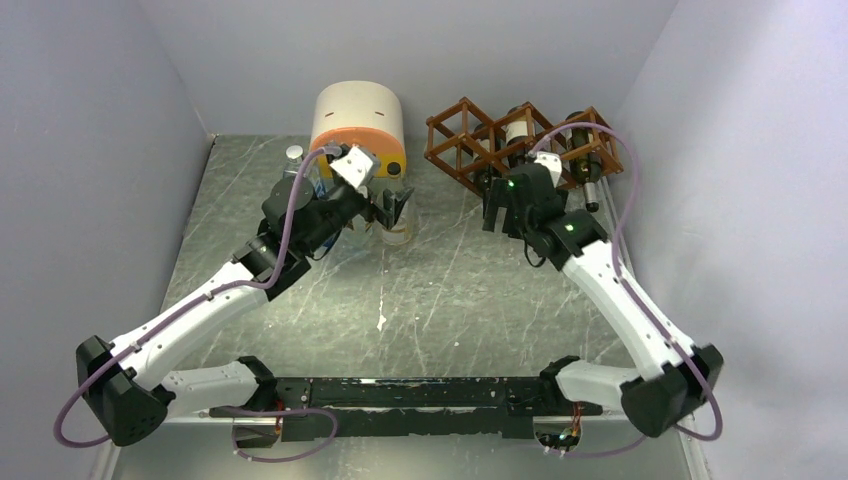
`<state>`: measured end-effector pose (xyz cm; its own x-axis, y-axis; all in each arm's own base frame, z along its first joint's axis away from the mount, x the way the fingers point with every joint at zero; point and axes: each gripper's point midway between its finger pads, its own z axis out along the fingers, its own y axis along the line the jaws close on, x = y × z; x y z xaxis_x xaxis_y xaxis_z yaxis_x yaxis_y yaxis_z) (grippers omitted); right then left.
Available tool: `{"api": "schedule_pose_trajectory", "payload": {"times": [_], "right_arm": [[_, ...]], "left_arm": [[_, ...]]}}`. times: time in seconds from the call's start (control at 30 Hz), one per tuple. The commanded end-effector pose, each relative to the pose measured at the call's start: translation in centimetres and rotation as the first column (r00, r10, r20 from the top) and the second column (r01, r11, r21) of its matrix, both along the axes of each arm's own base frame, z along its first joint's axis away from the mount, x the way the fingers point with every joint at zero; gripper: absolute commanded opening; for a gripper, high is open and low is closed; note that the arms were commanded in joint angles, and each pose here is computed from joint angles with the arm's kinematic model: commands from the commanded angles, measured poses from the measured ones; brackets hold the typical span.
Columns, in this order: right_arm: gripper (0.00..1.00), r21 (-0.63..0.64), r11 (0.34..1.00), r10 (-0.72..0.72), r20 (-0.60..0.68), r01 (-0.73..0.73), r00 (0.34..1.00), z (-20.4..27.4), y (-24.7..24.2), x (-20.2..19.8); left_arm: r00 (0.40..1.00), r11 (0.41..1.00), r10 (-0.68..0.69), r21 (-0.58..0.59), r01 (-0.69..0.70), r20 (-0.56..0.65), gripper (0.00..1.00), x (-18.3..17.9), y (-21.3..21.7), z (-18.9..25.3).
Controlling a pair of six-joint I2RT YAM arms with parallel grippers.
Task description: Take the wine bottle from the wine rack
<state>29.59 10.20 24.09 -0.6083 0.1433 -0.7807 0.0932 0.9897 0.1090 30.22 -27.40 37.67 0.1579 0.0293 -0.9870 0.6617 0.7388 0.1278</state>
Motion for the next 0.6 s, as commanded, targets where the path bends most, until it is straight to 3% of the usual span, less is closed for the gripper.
{"api": "schedule_pose_trajectory", "payload": {"times": [0.0,0.2,0.37,0.57], "right_arm": [[1.0,-0.097,0.983,-0.153,0.031,0.155,0.988,-0.6,-2.2,3.3],[1.0,0.016,0.986,-0.164,0.049,0.163,0.985,-2.2,-3.7,6.6],[1.0,0.039,0.982,-0.186,0.06,0.184,0.981,-2.9,-6.0,7.8],[1.0,0.012,0.955,-0.295,0.094,0.295,0.951,-2.1,-11.4,9.1]], "left_arm": [[0.998,0.992,-0.057,-0.113,0.059,0.021,0.99,-1.3,-0.5,1.6],[0.986,0.977,0.153,-0.144,-0.16,-0.061,1.0,1.4,1.9,1.0],[0.99,0.991,0.131,-0.032,-0.129,0.045,1.0,0.3,1.9,0.0],[0.981,0.987,0.158,-0.018,-0.157,0.109,1.0,-0.5,2.4,0.2]]}}
